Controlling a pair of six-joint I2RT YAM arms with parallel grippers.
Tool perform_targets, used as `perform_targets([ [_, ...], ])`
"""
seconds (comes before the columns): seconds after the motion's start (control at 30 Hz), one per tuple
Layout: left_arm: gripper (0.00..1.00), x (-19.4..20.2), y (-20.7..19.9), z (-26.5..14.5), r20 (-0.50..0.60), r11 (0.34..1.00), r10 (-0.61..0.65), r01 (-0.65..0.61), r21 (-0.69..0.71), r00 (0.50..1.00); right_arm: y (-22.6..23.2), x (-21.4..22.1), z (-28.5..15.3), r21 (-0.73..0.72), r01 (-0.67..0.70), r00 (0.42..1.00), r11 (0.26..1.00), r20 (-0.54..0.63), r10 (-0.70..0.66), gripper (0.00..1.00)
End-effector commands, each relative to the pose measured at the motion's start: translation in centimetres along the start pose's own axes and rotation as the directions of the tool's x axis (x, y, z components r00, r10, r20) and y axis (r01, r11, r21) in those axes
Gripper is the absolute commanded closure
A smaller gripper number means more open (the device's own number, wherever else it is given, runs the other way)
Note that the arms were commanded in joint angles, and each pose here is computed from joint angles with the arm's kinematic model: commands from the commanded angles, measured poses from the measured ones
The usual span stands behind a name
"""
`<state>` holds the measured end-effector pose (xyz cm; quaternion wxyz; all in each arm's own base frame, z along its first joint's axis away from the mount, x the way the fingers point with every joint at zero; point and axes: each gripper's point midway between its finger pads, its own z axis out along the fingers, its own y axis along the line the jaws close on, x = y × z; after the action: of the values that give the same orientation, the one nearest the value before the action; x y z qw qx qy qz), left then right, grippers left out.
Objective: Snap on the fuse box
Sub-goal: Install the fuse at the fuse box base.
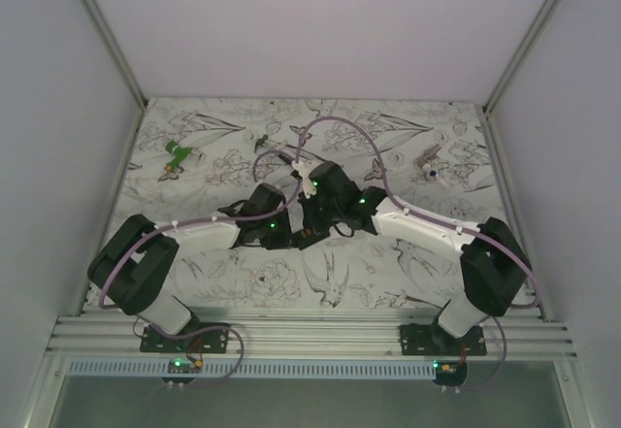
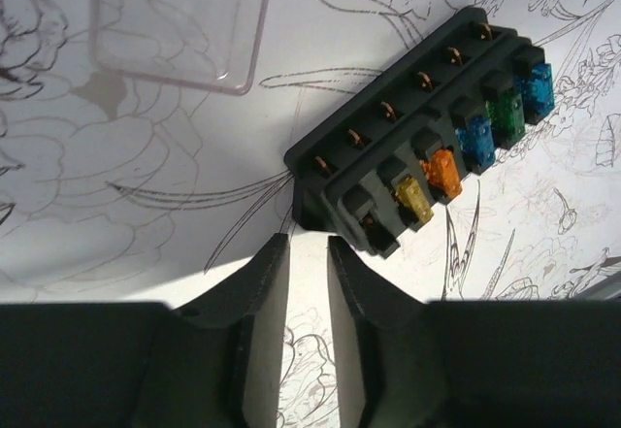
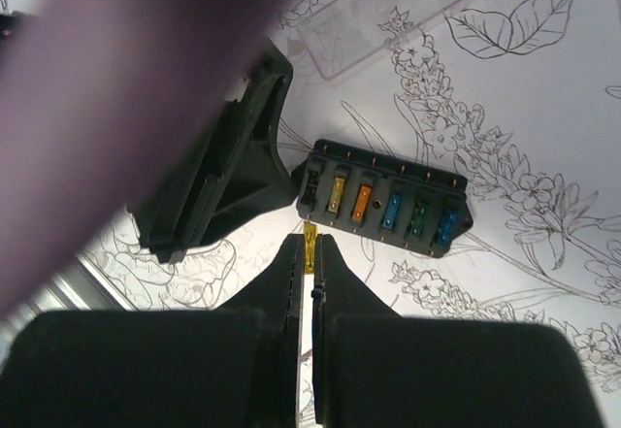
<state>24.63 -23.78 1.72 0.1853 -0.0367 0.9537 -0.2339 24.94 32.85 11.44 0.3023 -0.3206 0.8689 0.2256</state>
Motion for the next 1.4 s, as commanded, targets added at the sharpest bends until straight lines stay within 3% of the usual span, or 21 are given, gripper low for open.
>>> perform_targets([
  [0.0,0.71,-0.2,0.4,-1.3,0.03,0.999,-0.041,0.041,0.017,0.999,0.6,0.0,1.2,0.064,-0.007,0.999,0.998,-0.031,0.009,1.0],
  [0.2,0.53,-0.8,3.1,-3.4,0.067,0.99,-0.14,0.139,0.025,0.988,1.6,0.8,2.6,0.137,-0.007,0.999,0.991,-0.048,0.014,1.0],
  [0.43,0.44,-1.3,6.2,-6.5,0.134,0.973,-0.229,0.231,0.0,0.964,1.3,1.4,3.3,0.235,-0.006,0.997,0.972,-0.069,0.023,1.0],
  [0.8,0.16,-2.1,9.7,-9.9,0.273,0.965,-0.225,0.252,-0.068,0.935,1.5,1.5,5.0,0.278,-0.003,0.997,0.961,-0.077,0.025,1.0],
  [1.37,0.01,-2.1,10.5,-10.1,0.286,0.959,-0.241,0.273,-0.077,0.927,0.9,2.1,6.0,0.344,-0.005,0.995,0.939,-0.089,0.038,1.0],
])
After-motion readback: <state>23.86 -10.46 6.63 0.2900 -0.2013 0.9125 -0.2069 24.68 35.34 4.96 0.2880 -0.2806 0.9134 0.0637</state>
